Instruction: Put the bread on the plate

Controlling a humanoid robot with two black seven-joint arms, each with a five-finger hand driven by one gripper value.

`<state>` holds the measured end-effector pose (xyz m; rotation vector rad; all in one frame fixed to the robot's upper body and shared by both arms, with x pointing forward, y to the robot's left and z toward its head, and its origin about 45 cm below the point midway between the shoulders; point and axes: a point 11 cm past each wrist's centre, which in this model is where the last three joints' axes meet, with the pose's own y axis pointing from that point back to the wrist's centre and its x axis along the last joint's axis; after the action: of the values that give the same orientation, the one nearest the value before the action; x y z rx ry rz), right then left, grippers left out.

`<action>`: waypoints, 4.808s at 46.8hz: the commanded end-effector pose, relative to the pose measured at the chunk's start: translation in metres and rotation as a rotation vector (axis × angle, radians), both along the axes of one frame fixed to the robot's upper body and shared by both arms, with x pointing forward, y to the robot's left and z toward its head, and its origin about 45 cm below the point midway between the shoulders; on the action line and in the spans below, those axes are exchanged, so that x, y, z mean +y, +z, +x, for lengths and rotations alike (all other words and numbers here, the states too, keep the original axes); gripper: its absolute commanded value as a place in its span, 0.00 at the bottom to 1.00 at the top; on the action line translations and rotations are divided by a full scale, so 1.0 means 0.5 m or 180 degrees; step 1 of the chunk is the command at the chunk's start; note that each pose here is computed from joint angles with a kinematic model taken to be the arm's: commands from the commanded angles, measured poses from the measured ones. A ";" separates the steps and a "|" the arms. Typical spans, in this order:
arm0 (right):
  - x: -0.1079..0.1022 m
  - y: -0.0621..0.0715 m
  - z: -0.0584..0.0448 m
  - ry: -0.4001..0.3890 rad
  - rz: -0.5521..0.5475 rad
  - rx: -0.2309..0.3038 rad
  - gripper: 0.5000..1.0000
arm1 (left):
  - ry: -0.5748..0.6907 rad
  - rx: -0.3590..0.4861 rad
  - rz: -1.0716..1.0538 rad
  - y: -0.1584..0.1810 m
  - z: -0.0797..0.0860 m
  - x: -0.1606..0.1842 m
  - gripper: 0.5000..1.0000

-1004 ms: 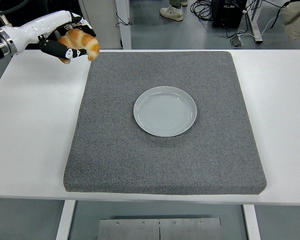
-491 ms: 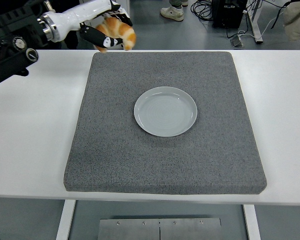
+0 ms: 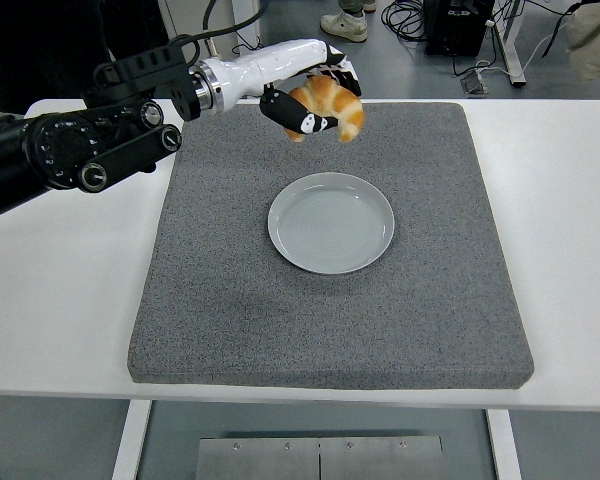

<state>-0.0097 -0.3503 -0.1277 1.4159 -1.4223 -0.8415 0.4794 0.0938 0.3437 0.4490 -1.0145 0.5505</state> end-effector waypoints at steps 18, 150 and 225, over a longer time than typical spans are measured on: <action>0.001 0.000 0.000 0.0000 0.0004 -0.0001 1.00 | -0.0187 0.0226 0.0156 -0.157 -0.056 -0.040 0.00; 0.001 0.000 -0.002 -0.0001 0.0004 0.0004 1.00 | 0.0419 0.0729 -0.0188 -0.282 -0.056 0.019 0.93; 0.002 0.000 -0.002 -0.0006 0.0009 0.0003 1.00 | 0.1410 0.1831 -0.3361 -0.067 0.068 0.202 0.95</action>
<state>-0.0102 -0.3493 -0.1279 1.4169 -1.4227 -0.8455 0.5126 0.1918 0.3088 -0.1147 -0.0073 1.1640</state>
